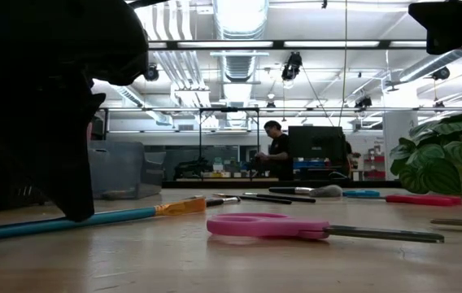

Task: Pick & Place Paint Supplies
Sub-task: Put the left blue brush into the black bin

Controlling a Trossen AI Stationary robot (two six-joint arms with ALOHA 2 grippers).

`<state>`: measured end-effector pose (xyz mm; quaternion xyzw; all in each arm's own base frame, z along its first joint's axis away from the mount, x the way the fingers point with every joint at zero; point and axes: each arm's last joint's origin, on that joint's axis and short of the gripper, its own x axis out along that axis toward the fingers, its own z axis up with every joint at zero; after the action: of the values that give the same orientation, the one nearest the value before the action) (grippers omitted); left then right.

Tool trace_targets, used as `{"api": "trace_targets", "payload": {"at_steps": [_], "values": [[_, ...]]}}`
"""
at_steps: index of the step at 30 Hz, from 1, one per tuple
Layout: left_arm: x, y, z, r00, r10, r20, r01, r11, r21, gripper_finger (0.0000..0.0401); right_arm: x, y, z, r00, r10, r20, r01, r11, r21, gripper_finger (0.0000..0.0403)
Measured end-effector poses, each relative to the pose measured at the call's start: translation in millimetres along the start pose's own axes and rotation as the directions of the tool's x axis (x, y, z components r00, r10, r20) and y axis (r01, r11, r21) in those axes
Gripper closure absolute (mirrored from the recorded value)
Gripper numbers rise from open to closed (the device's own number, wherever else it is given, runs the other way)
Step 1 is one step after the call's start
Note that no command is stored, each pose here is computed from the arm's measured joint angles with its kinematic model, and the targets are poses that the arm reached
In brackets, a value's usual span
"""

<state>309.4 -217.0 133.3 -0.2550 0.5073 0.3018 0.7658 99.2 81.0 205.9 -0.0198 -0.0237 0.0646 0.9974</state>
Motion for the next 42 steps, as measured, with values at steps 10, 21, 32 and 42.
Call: {"api": "trace_targets", "payload": {"at_steps": [10, 21, 32, 42], "values": [[-1, 2, -1, 0.999, 0.010, -0.051, -0.009, 1.000, 0.008, 0.0397, 0, 0, 0, 1.000, 0.000, 0.000, 0.000, 1.000, 0.000, 0.0062], [-10, 14, -10, 0.967, 0.122, -0.222, -0.117, 0.992, 0.036, 0.0396, 0, 0, 0, 1.000, 0.000, 0.000, 0.000, 1.000, -0.001, 0.0062], [-15, 26, -18, 0.929, 0.231, -0.290, -0.270, 0.957, -0.102, 0.0396, 0, 0, 0, 1.000, 0.000, 0.000, 0.000, 1.000, -0.001, 0.0062], [-11, 32, -6, 0.915, 0.279, -0.292, -0.353, 0.903, -0.244, 0.0396, 0, 0, 0, 1.000, 0.000, 0.000, 0.000, 1.000, -0.001, 0.0062]]}}
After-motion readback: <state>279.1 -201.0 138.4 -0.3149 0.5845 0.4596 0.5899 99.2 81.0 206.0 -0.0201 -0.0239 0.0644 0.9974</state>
